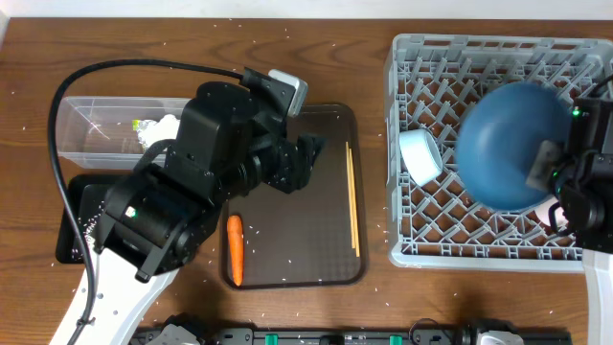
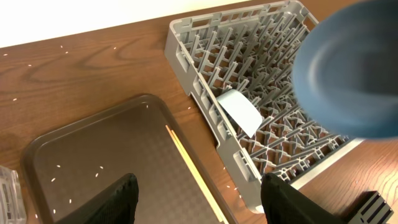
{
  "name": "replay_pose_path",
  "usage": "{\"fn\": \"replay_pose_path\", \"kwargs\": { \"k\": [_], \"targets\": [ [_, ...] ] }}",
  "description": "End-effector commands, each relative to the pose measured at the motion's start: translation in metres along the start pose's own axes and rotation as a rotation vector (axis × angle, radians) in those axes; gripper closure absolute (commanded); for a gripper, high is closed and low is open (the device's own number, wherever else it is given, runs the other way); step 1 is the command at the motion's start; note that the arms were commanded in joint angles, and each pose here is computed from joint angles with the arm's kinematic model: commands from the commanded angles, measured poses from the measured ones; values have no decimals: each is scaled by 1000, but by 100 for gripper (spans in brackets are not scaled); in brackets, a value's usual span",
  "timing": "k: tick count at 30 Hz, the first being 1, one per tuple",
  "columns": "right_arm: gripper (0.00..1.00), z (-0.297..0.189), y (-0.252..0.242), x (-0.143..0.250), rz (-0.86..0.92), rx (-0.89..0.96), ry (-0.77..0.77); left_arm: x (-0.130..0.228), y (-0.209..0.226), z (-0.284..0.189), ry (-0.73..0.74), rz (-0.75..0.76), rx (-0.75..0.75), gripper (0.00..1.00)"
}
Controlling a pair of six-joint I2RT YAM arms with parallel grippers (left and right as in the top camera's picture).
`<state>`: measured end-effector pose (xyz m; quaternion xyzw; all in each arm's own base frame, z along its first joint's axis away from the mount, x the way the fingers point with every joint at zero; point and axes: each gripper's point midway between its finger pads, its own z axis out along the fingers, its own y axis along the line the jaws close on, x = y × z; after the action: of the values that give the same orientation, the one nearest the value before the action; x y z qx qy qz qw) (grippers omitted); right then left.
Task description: Sort waste into correct bins and load items into the dishwasher rack
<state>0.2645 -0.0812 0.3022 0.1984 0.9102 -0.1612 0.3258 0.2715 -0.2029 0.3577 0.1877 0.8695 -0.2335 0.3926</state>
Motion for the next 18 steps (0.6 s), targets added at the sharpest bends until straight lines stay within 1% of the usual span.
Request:
{"fn": "replay_pose_path", "kwargs": {
  "k": [1, 4, 8, 13, 18],
  "targets": [
    [99, -5, -45, -25, 63, 246, -111, -4, -1, -6, -15, 20, -3, 36],
    [99, -4, -54, -49, 12, 342, -181, -1, -1, -5, -2, 18, -6, 36],
    [99, 4, -56, -68, -73, 416, -209, 6, 1, -6, 24, 15, -12, 36],
    [99, 31, -46, -69, -184, 446, -139, 10, 2, -6, 41, 12, -16, 36],
    [99, 56, -54, -73, -255, 589, -75, 13, 2, -6, 53, 10, -18, 36]
  ]
}}
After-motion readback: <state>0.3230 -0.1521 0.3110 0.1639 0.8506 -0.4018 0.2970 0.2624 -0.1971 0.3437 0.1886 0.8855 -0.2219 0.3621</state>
